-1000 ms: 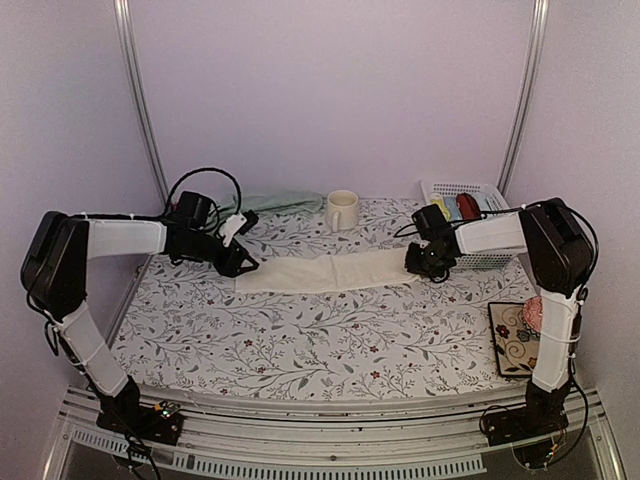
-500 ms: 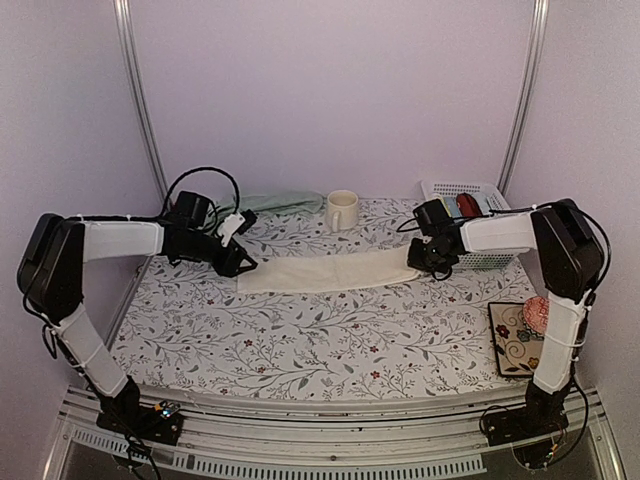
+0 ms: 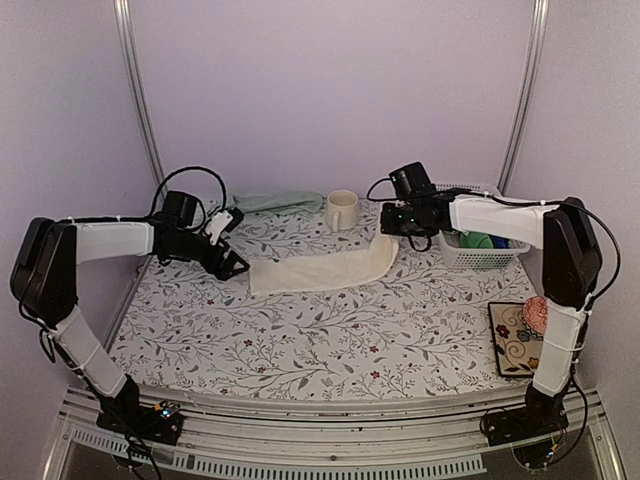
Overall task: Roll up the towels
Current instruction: Pick up the towel from the center of the board, then fold the towel at the center of the board.
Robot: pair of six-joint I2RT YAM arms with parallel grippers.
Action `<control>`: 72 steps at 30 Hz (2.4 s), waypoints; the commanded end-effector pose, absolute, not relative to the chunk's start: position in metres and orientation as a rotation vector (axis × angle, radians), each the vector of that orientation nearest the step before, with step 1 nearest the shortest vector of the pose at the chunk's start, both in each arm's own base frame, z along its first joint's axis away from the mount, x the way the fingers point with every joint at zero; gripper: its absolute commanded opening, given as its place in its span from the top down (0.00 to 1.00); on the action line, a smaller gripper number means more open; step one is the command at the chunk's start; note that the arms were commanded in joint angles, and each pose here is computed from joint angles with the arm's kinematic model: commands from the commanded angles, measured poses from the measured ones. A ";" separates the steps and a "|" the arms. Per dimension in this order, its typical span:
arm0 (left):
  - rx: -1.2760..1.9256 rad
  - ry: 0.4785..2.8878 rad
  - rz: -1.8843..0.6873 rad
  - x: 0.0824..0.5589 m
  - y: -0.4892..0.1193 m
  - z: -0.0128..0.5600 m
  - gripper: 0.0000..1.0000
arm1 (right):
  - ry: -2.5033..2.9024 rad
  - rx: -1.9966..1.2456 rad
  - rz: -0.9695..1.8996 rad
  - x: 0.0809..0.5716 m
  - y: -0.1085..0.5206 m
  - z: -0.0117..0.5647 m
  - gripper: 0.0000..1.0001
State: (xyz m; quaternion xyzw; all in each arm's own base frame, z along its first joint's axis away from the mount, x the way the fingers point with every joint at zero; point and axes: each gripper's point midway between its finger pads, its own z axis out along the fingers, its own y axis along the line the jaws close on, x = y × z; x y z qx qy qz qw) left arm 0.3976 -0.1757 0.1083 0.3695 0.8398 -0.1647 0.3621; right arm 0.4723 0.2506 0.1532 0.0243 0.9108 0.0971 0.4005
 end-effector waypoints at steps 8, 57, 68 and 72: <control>0.819 2.192 -0.389 0.394 -0.121 0.112 0.03 | 2.284 -0.356 0.486 0.441 0.422 0.151 0.98; 0.751 2.202 -0.478 0.397 -0.112 0.104 0.03 | 2.248 -0.615 0.791 0.400 0.554 0.072 0.95; 0.754 2.211 -0.490 0.396 -0.113 0.100 0.03 | 2.216 -0.609 0.881 0.396 0.572 0.061 0.93; 0.754 2.213 -0.491 0.395 -0.113 0.099 0.03 | 2.205 -0.610 0.919 0.392 0.578 0.060 0.93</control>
